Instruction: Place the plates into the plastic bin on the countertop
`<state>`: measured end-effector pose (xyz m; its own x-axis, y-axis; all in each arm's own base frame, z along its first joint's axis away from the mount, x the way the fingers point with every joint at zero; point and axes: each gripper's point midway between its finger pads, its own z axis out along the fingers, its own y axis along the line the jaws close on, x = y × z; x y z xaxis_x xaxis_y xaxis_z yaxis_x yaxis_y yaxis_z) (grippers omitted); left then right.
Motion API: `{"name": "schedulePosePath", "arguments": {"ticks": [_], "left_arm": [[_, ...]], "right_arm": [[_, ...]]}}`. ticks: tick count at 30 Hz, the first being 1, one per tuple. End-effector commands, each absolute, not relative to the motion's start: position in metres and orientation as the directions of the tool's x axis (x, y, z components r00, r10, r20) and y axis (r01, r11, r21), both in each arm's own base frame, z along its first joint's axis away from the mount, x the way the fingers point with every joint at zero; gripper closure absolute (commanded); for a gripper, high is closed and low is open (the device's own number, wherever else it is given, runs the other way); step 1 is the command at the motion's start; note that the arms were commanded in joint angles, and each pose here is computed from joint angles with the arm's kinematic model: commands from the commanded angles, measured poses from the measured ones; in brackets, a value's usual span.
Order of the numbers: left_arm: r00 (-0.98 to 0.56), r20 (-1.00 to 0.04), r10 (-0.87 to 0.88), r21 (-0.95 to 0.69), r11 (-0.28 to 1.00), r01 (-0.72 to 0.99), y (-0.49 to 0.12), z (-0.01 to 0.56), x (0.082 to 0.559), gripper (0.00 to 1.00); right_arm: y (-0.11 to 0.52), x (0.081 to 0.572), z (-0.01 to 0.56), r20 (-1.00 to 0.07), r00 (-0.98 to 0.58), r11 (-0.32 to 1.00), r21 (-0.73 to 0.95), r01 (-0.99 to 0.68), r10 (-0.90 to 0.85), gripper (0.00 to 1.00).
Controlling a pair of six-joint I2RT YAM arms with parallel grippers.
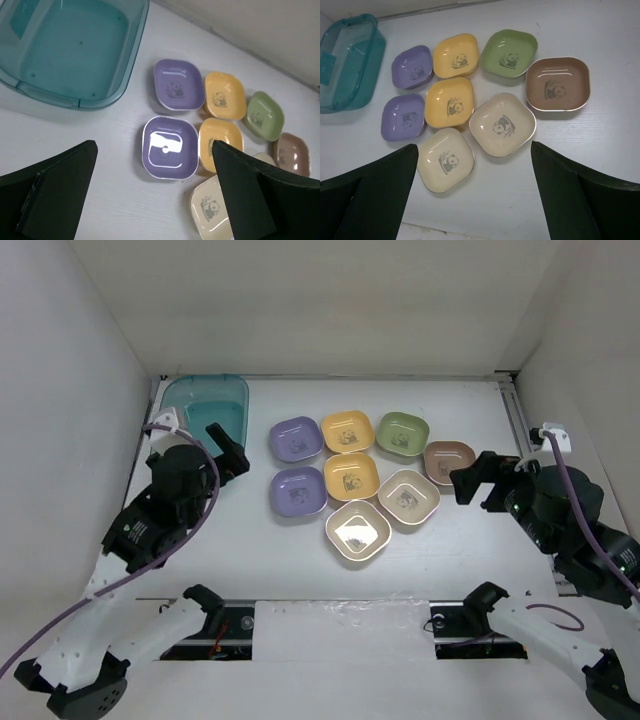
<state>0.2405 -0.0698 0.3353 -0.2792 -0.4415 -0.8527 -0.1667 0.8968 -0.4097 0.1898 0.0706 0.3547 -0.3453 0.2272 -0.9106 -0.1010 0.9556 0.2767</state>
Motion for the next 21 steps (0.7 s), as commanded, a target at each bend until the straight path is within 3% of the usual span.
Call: {"name": "schedulePosePath", "arguments": {"ticks": [1, 12, 18, 21], "left_arm": [[-0.381, -0.821, -0.425, -0.356, 0.903, -0.241, -0.076, 0.287, 0.247, 0.00], [-0.577, -0.662, -0.478, -0.428, 0.873, -0.233, -0.120, 0.190, 0.234, 0.00], [-0.671, -0.592, -0.447, -0.286, 0.895, -0.343, -0.124, 0.116, 0.235, 0.00], [-0.656, -0.587, -0.475, -0.299, 0.880, -0.369, -0.128, 0.099, 0.243, 0.00]], "right_arm": [[0.071, 0.188, 0.365, -0.918, -0.327, 0.955, 0.273, -0.119, 0.222, 0.00], [0.085, 0.185, 0.349, -0.914, -0.357, 0.941, 0.275, -0.195, 0.193, 0.00], [0.091, 0.186, 0.349, -0.913, -0.358, 0.933, 0.286, -0.217, 0.196, 0.00], [0.094, 0.187, 0.354, -0.915, -0.346, 0.926, 0.297, -0.232, 0.206, 0.00]]}}
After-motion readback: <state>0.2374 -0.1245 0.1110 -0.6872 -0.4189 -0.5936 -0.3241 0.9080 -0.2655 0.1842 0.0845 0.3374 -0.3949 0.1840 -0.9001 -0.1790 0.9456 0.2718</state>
